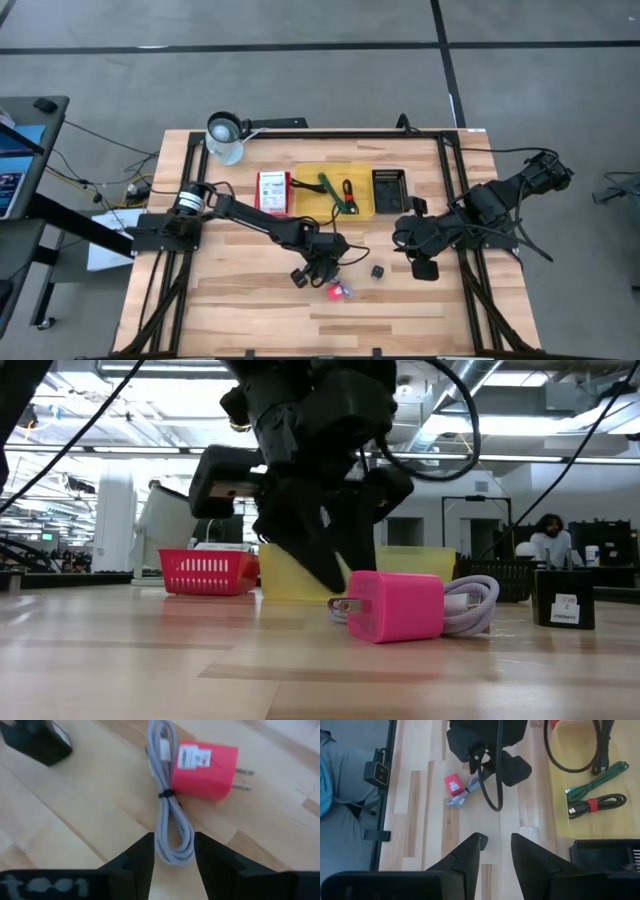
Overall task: Pick and place items into bin
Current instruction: Put the light blue charger cable into the yellow bin
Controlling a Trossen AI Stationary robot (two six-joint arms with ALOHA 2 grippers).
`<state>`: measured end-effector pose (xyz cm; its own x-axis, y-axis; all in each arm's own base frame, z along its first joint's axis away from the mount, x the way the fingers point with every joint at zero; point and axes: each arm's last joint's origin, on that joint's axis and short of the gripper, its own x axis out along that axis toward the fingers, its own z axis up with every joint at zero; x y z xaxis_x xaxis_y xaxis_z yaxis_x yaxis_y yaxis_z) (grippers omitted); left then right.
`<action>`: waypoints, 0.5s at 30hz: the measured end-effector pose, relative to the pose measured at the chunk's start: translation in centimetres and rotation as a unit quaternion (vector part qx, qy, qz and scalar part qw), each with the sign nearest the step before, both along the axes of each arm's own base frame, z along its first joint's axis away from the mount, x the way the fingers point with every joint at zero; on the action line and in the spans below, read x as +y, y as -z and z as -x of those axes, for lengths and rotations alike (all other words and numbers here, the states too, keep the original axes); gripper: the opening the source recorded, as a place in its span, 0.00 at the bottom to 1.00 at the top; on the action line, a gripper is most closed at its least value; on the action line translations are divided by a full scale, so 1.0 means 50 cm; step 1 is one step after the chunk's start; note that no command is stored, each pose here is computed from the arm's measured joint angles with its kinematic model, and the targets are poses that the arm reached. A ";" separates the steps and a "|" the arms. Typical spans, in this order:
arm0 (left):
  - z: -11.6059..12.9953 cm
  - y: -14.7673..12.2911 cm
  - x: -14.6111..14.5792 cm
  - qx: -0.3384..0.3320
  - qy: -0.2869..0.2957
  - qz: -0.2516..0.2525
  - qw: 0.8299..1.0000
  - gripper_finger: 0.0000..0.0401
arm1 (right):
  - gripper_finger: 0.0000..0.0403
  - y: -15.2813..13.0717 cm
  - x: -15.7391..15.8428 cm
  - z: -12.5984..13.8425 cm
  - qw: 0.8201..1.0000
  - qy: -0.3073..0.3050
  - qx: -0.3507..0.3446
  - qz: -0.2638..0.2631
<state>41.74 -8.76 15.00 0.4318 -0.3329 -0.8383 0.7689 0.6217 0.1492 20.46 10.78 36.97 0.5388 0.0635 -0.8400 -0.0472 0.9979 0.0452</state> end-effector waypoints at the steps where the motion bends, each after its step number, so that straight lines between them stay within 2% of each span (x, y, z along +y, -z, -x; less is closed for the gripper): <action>1: 0.001 0.004 0.000 0.005 0.000 0.000 1.000 0.34 | 0.26 0.000 0.000 0.000 1.000 0.000 0.000 0.000; 8: -0.004 0.018 0.002 0.010 0.011 0.021 1.000 0.44 | 0.26 0.000 0.000 0.000 1.000 0.000 0.000 0.000; 15: -0.011 0.023 0.017 0.005 0.004 0.034 0.999 0.46 | 0.26 0.000 0.000 0.000 1.000 0.000 0.000 0.000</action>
